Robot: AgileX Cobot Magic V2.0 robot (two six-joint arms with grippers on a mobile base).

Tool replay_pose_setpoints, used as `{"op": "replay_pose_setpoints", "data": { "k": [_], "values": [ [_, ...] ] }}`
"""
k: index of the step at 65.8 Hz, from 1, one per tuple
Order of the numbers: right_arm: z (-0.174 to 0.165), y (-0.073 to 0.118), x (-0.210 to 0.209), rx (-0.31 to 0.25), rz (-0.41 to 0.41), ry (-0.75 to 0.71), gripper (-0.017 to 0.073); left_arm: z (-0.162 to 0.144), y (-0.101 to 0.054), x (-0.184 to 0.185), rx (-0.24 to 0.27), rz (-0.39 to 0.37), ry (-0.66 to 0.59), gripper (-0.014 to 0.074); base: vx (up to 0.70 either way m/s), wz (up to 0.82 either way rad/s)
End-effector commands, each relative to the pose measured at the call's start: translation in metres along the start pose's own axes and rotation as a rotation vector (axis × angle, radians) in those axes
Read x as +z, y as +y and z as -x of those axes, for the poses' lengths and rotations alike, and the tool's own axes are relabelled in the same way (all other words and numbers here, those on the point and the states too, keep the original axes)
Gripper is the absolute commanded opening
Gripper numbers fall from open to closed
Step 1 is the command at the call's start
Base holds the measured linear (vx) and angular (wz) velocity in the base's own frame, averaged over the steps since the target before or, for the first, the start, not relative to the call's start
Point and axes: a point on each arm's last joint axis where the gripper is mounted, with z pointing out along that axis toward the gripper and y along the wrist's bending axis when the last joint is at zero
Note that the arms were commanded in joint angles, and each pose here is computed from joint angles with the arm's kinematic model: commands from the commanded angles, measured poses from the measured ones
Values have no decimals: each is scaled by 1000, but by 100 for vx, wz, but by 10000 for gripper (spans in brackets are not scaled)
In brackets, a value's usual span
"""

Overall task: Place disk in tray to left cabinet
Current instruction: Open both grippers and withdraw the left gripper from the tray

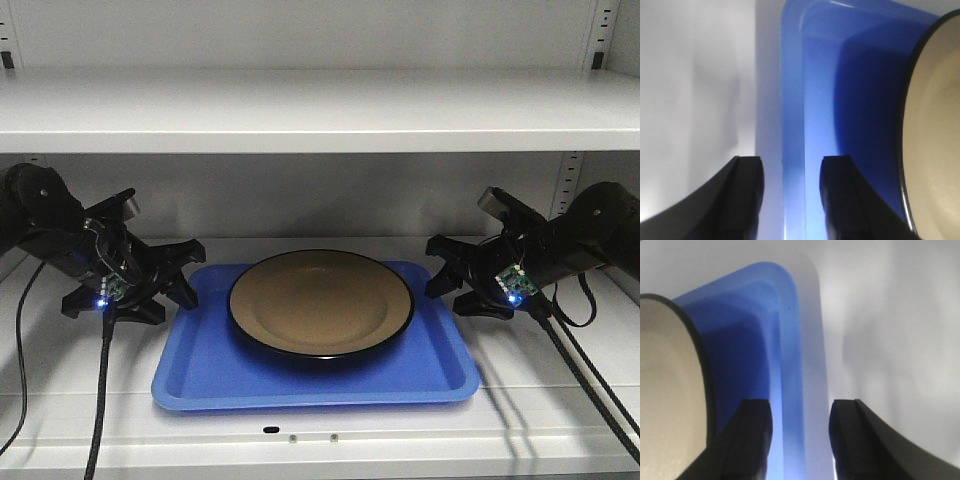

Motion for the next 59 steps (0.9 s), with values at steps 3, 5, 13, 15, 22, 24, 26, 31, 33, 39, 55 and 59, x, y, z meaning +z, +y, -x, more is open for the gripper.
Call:
{"op": "replay_pose_setpoints", "data": {
  "k": [3,5,13,15,22,24,26,31,33,39,55,59],
  "values": [
    [16,22,-38,-30,57,-140,366,9,-19,-37,26,-62,-122,412,0,0],
    [16,22,-38,-30,57,-140,366,9,-19,-37,25,-62,-122,412,0,0],
    [16,22,-38,-30,57,-140,366,9,-18,-39,38,-46,-129,412,0,0],
    [16,22,-38,-30,57,-140,366,9,-18,-41,47,-34,-134,412,0,0],
    [16,22,-38,-30,57,-140,366,7,-20,-50,67,-20,-153,412,0,1],
    [16,22,-38,-30,57,-140,366,7,-21,-54,67,-23,-167,412,0,1],
    [16,22,-38,-30,57,-140,366,4,-20,-55,64,-23,-175,412,0,1],
    [16,22,-38,-30,57,-140,366,-2,-18,-61,55,-26,-217,412,0,0],
    [16,22,-38,-30,57,-140,366,-7,-15,-59,49,-20,-217,412,0,0],
    [16,22,-38,-30,57,-140,366,-20,-10,-66,40,-16,-277,412,0,0],
    [16,22,-38,-30,57,-140,366,-83,14,-95,40,25,-407,375,0,0],
    [16,22,-38,-30,57,-140,366,-98,19,-102,42,25,-450,359,0,0]
  ]
}}
